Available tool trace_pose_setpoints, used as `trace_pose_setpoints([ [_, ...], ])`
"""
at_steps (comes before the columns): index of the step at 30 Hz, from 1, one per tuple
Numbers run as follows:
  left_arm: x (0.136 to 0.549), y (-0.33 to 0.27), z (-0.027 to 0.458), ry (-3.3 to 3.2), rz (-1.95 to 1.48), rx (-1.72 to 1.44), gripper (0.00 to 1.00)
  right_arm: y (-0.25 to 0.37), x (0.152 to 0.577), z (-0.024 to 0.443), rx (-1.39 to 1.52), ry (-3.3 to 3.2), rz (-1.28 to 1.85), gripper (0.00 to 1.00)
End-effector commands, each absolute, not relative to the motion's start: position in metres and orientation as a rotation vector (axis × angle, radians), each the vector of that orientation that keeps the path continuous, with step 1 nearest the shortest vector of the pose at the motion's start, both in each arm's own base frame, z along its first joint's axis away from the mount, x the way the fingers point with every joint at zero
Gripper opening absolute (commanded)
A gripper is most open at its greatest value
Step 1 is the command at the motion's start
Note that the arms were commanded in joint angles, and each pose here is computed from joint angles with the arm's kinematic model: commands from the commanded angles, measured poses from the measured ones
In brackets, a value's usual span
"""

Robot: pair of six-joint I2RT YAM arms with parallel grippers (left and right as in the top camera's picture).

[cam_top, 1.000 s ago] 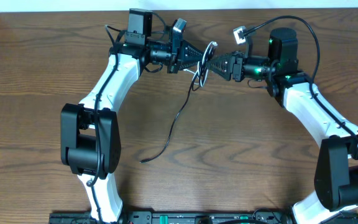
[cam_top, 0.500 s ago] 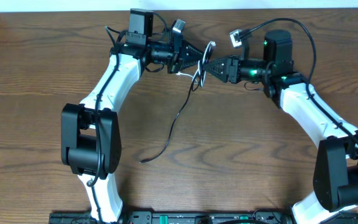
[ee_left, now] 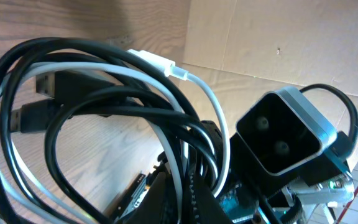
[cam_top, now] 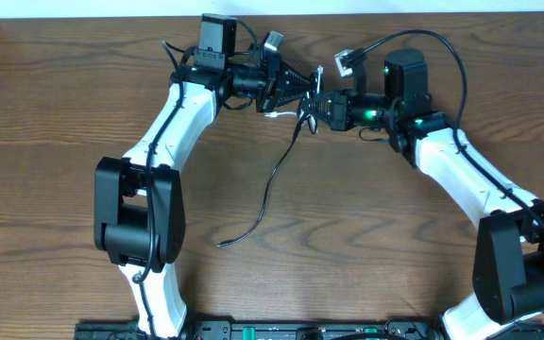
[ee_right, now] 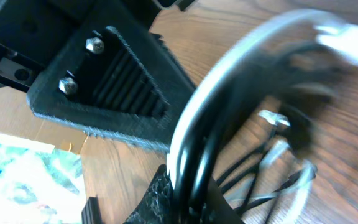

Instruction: Untangle cables

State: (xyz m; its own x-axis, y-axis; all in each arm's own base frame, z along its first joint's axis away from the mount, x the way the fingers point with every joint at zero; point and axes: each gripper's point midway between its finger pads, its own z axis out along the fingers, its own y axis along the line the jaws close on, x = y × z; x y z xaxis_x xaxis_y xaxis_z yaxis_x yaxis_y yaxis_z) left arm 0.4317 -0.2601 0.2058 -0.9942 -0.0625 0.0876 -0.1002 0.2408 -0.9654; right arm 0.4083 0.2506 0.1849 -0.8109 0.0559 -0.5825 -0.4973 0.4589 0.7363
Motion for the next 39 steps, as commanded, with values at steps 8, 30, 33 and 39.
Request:
trace_pose_setpoints([
  [8,0.463,-0.191,0.223,-2.516,2.037,0.229,0.07,0.161,0.441,0.173,-0.112,2.226,1.200,0.01],
  [30,0.461,-0.186,0.169,-2.814,1.720,0.294,0.08,0.161,0.391,0.083,-0.028,2.681,0.618,0.54],
  [33,0.452,-0.187,0.155,-2.848,1.606,0.305,0.07,0.161,0.395,0.085,-0.021,2.663,0.626,0.61],
  [39,0.433,-0.210,0.132,-2.941,1.381,0.233,0.08,0.164,0.399,0.096,0.025,2.637,0.765,0.60],
])
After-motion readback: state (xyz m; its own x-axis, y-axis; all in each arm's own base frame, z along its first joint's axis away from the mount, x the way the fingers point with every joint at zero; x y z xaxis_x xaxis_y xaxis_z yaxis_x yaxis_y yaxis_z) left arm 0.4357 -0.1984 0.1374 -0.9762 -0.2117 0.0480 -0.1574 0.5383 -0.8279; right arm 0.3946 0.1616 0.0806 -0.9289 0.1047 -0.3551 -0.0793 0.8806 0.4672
